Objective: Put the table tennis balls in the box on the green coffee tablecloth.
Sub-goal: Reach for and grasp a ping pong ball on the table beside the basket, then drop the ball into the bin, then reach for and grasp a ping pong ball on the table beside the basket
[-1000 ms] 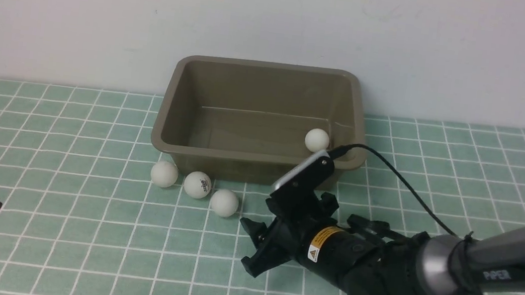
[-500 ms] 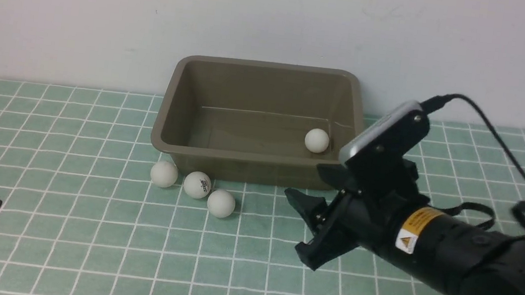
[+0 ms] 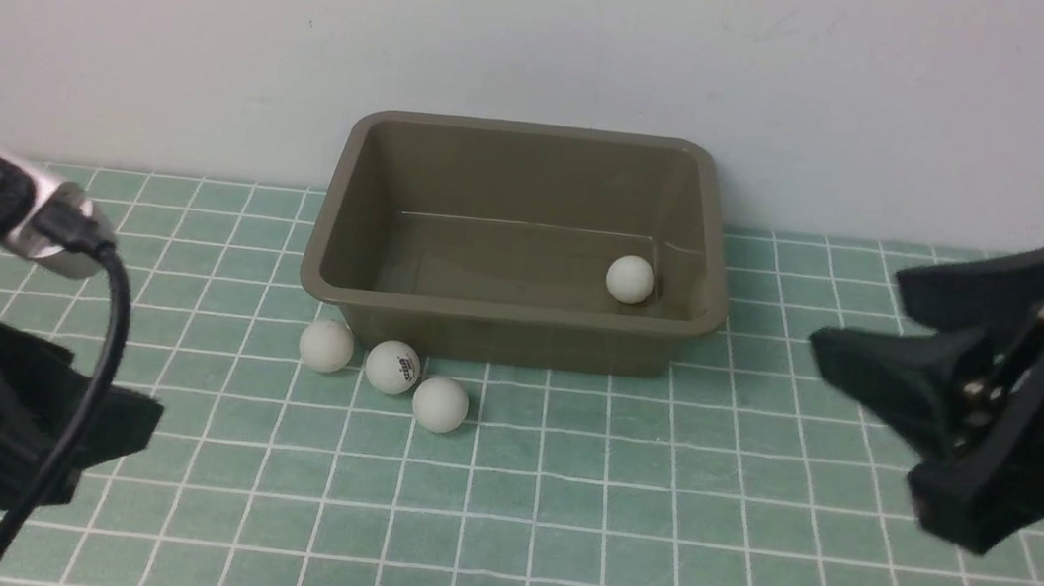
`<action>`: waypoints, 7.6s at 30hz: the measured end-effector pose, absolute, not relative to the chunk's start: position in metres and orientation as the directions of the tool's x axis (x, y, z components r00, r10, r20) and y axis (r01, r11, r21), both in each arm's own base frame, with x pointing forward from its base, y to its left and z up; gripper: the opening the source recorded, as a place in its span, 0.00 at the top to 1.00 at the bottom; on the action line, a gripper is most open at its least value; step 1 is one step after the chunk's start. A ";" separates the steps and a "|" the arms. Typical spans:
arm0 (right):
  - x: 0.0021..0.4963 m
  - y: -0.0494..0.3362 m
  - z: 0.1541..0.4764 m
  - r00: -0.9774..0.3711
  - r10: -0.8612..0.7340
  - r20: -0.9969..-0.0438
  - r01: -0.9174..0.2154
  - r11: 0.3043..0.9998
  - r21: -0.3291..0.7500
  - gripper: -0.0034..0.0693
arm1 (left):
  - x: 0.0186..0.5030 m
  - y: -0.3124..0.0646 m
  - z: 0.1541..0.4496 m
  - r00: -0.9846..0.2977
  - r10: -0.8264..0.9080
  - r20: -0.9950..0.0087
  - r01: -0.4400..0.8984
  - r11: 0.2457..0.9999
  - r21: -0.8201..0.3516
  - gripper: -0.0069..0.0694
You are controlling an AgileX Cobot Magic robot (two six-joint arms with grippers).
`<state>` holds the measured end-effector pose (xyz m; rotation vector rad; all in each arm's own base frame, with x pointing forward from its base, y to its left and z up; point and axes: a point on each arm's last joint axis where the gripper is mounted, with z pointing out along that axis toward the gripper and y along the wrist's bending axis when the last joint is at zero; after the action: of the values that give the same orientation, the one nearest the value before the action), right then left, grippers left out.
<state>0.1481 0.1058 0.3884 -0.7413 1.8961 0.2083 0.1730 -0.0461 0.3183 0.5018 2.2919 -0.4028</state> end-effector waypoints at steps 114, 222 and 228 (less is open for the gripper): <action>0.145 0.085 0.403 -0.236 -0.401 -0.885 -0.445 0.854 -0.269 0.42 | 0.333 -0.199 0.146 -0.425 0.555 -0.715 0.730 0.677 0.091 0.24; 0.147 0.087 0.407 -0.182 -0.388 -0.903 -0.444 0.852 -0.277 0.42 | 0.307 -0.091 0.239 -0.648 0.461 -0.606 0.546 0.836 0.053 0.42; 0.147 0.087 0.408 -0.178 -0.394 -0.902 -0.441 0.851 -0.285 0.42 | 0.323 -0.094 0.216 -0.679 0.396 -0.618 0.493 0.870 0.017 0.32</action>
<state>0.1467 0.0870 0.4077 -0.6360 1.7928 0.0476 0.3228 -0.0940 0.2165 0.6402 2.4021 -0.1992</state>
